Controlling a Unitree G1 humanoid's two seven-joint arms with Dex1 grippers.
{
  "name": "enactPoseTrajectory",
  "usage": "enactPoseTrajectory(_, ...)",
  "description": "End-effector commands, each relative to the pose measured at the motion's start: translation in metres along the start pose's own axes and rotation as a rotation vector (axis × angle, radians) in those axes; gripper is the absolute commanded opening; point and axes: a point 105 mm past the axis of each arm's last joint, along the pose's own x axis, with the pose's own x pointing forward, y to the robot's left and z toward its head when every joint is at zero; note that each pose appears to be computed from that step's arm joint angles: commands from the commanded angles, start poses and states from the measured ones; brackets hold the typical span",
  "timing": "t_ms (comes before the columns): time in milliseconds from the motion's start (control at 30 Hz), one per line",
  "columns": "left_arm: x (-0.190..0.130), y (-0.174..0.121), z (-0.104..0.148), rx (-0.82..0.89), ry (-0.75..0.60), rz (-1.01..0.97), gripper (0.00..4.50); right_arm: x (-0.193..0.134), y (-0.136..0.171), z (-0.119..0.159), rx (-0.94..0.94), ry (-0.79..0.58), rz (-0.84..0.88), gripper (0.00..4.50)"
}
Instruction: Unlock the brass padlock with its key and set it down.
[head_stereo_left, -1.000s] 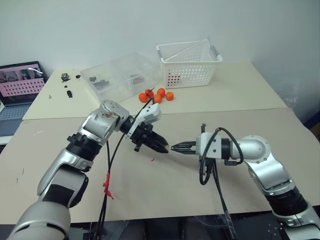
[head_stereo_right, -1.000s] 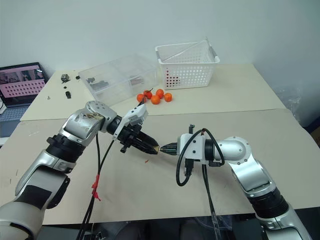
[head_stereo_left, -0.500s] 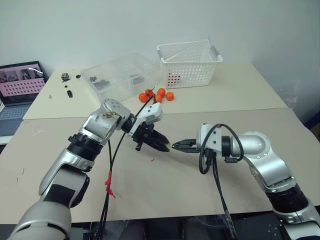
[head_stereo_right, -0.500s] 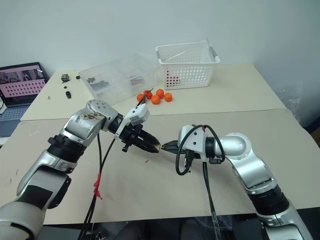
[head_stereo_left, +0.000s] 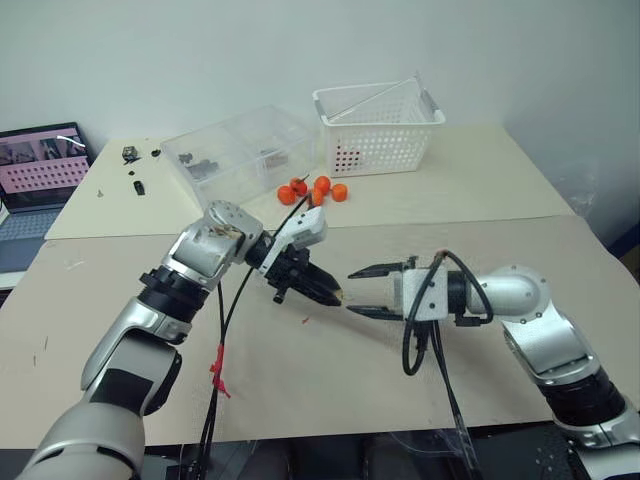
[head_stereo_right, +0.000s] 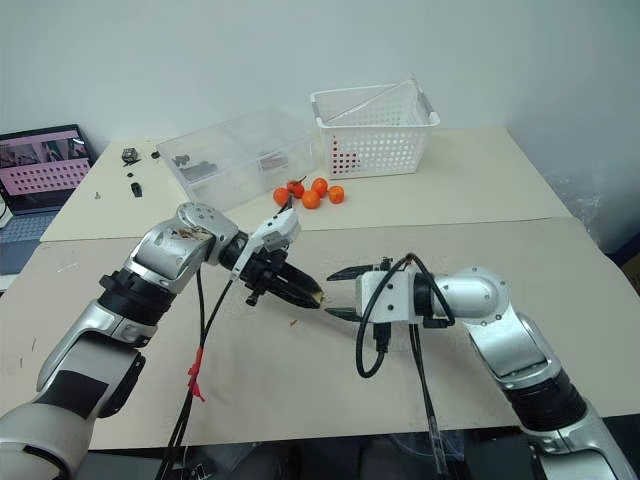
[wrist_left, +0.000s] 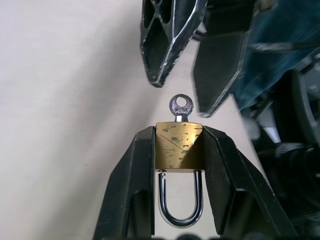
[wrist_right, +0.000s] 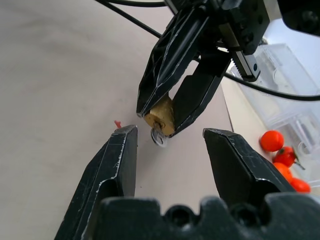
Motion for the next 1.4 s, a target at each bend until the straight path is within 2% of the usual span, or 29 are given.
enactPoseTrajectory(33,-0.01,-0.006,0.012,-0.056,-0.054,-0.047,0.84,-0.003,-0.006,0.009,-0.085,-0.034,-0.059,2.58)
enactPoseTrajectory(500,-0.01,-0.01,0.027,-0.167,-0.157,-0.144,0.84,-0.006,-0.007,0.012,-0.097,-0.045,-0.09,2.58)
enactPoseTrajectory(1400,0.002,-0.006,0.028,-0.156,-0.153,-0.183,0.84,-0.012,-0.012,0.03,-0.069,-0.064,-0.135,2.58)
